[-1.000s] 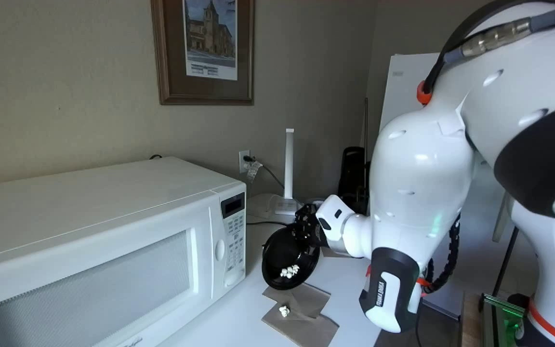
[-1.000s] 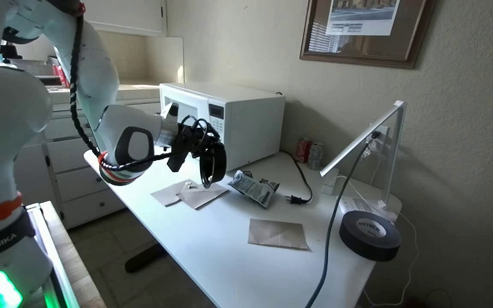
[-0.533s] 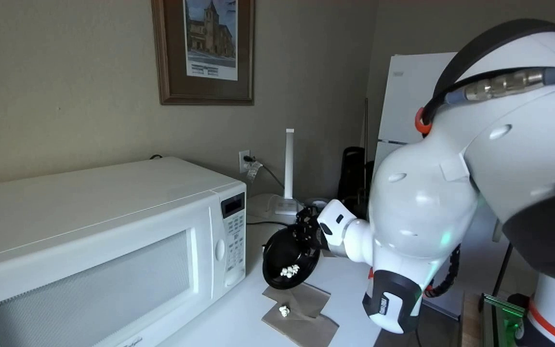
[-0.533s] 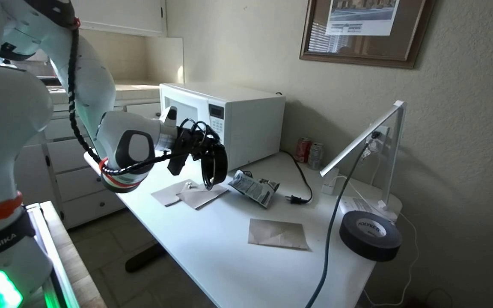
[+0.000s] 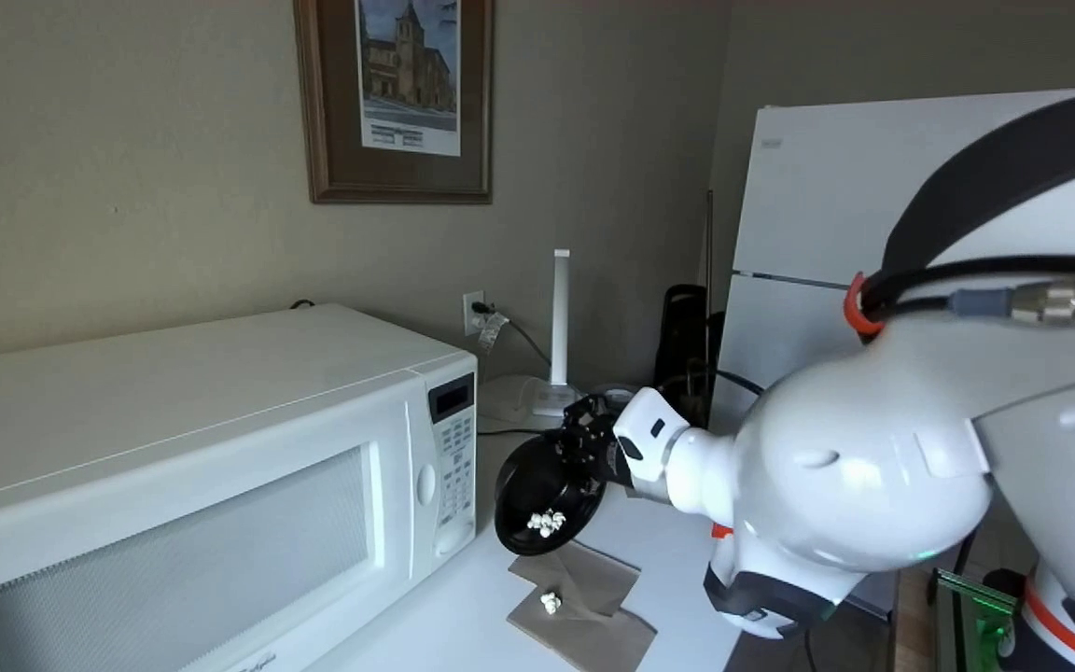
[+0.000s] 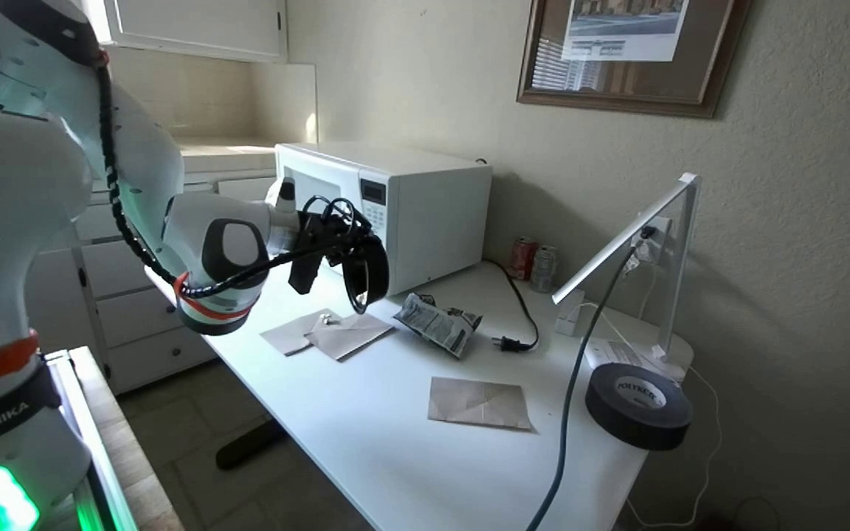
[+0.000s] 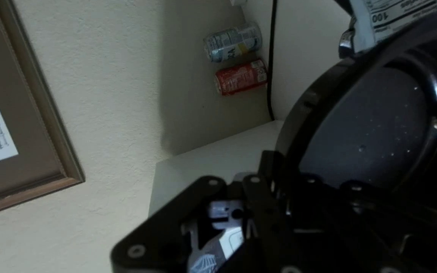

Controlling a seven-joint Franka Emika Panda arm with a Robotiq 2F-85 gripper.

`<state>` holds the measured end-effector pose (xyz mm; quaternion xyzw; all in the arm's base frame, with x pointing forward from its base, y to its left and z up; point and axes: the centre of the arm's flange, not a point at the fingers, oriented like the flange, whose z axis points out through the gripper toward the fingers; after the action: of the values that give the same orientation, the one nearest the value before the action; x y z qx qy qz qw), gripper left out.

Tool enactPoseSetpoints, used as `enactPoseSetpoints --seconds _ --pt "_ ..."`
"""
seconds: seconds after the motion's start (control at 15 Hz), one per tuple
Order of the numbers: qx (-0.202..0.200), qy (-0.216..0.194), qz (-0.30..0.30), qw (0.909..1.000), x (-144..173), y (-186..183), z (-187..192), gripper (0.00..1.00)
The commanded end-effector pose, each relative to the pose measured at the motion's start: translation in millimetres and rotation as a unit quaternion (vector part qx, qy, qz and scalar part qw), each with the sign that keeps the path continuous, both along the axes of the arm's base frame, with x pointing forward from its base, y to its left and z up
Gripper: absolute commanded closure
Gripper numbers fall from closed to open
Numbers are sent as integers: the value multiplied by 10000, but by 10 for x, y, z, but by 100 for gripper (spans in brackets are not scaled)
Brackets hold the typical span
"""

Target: Pour the contents of the black bowl onto the brown paper

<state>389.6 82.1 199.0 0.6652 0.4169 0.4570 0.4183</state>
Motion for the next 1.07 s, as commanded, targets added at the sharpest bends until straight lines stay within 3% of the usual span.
enactPoseSetpoints --seconds 0.0,0.33,1.0 --pt "-285 -332 173 9989 -206 -266 -105 98" --pt "-507 -355 52 9981 -204 -370 -166 98" --pt "13 -98 -488 9988 -139 -523 -201 98"
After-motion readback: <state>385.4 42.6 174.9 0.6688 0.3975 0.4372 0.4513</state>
